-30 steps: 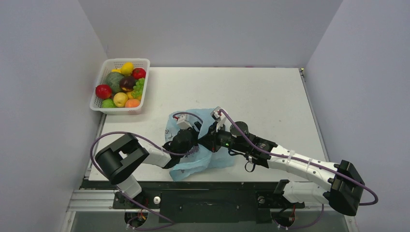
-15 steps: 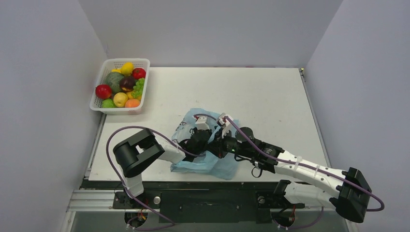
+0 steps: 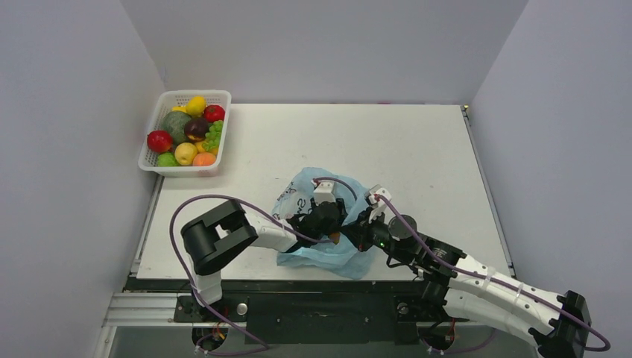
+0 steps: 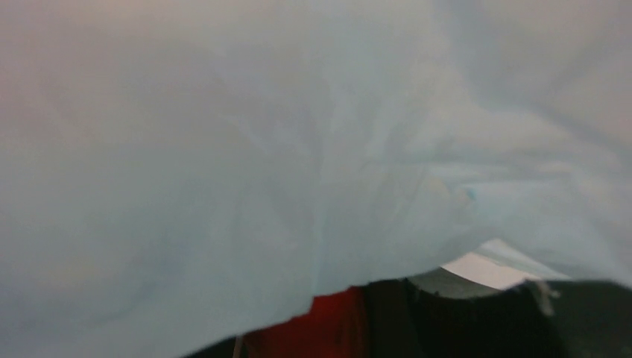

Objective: Take the fake fruits out of the plastic bag

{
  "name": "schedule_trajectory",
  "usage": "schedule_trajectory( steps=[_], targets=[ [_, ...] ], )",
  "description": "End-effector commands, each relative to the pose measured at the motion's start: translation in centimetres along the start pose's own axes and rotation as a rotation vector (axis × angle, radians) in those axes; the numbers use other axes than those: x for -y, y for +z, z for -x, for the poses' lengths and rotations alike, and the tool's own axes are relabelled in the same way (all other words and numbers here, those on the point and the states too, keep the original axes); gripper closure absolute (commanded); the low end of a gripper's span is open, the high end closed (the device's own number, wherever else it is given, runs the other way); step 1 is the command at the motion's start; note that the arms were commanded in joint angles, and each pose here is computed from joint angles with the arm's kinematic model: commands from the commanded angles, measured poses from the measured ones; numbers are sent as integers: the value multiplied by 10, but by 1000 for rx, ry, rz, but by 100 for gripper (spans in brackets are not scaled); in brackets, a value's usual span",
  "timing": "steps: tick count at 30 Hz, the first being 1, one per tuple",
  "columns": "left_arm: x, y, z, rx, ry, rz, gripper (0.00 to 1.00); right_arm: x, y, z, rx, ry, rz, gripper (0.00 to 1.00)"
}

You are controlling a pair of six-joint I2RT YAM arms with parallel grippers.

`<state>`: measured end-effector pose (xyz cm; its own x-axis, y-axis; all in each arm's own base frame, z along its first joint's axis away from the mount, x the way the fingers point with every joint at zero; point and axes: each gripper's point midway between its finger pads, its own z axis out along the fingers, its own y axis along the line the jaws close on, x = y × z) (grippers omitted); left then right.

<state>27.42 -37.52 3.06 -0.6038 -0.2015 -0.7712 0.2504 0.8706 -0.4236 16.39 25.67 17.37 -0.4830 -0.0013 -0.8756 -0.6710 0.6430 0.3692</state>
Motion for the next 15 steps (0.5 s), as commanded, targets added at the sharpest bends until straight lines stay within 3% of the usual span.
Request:
schedule_trajectory(
  steps=[1, 8, 15],
  targets=[
    [-7, -19, 5, -57, 69, 42, 59, 36, -9, -9, 21, 34, -184, 100],
    [31, -62, 44, -65, -50, -154, 68, 59, -19, -13, 44, 47, -300, 100],
    [29, -106, 69, -27, -192, -260, 69, 63, -10, -23, 9, 32, -311, 100]
  ],
)
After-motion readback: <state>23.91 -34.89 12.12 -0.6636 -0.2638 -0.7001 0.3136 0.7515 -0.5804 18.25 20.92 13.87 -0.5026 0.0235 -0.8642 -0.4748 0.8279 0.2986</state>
